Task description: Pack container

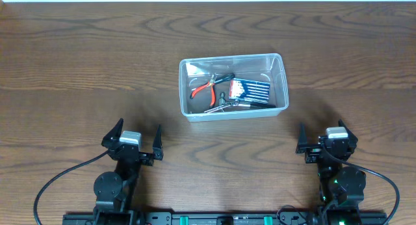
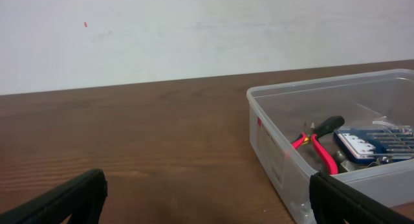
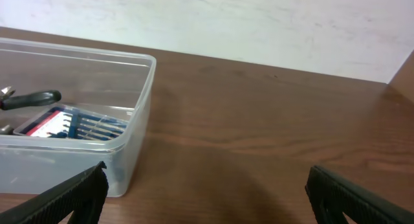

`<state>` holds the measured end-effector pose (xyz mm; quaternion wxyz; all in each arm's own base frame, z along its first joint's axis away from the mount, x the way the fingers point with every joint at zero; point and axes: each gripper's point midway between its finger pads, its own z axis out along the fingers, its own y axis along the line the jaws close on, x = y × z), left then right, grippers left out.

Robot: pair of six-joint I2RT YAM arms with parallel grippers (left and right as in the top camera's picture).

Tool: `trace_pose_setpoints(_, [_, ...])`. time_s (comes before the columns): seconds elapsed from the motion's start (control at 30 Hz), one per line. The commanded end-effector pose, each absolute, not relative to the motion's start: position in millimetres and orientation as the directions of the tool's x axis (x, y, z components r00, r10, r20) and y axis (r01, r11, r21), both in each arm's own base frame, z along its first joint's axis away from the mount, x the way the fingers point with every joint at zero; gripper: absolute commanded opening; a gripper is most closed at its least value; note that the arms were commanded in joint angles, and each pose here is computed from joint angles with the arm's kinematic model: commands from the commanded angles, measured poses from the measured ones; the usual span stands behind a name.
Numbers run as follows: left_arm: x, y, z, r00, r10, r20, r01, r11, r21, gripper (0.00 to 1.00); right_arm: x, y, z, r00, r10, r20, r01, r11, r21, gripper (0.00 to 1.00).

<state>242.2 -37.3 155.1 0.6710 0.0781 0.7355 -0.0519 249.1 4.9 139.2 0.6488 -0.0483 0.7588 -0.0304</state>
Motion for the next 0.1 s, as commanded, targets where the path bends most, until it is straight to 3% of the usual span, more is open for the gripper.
trace_pose_setpoints(0.0, [239.7,-45.3,140.5,-0.129,0.055,-0.990,0.232,0.973,0.024,0.98,248.9,4.7,138.6,-0.151,-0.095,-0.984,-0.027,0.995,-0.092,0.99])
trace_pose_setpoints(0.07, [239.7,-45.3,140.5,-0.129,0.055,-0.990,0.232,0.973,0.024,0.98,248.9,4.7,138.6,-0.151,-0.095,-0.984,-0.027,0.995,-0.092,0.99])
